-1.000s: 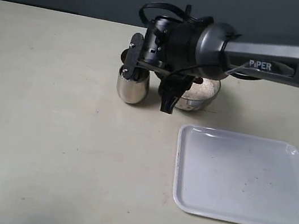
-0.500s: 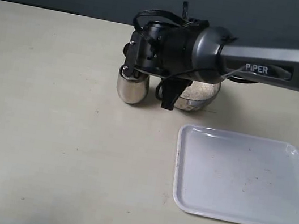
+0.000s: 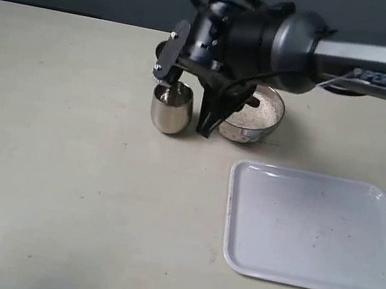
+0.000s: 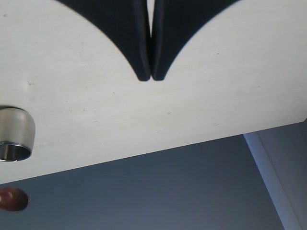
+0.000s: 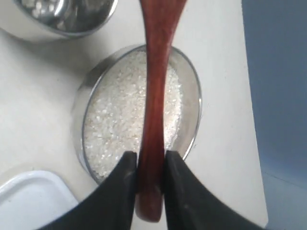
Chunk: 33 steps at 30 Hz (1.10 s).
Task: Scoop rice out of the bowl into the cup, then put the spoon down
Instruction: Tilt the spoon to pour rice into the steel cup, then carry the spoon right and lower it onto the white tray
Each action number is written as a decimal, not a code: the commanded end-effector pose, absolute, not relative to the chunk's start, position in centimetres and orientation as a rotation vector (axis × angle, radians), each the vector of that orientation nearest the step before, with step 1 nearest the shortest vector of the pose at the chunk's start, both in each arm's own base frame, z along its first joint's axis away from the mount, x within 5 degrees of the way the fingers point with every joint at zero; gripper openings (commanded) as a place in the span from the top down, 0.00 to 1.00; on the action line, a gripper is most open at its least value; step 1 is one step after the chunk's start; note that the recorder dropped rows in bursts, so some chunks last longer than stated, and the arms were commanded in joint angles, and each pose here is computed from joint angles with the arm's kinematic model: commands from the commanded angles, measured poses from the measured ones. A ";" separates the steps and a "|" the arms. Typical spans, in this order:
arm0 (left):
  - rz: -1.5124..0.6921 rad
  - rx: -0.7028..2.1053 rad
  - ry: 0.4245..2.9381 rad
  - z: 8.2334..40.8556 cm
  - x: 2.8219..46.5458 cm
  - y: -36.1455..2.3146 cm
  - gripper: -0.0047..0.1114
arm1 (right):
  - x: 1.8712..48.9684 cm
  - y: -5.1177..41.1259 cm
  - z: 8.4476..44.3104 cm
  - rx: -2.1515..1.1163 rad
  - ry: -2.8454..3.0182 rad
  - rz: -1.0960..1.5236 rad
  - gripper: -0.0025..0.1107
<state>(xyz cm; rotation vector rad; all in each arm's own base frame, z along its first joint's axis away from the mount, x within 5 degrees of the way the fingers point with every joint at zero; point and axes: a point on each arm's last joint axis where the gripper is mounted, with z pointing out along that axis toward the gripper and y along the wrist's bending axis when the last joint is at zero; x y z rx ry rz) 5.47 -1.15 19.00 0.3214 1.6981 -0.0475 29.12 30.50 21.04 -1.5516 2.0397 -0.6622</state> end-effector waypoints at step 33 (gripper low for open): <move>-0.054 0.318 1.693 19.2 5.4 -1.2 0.96 | 17.8 13.0 17.1 -1.553 2.612 -0.383 0.99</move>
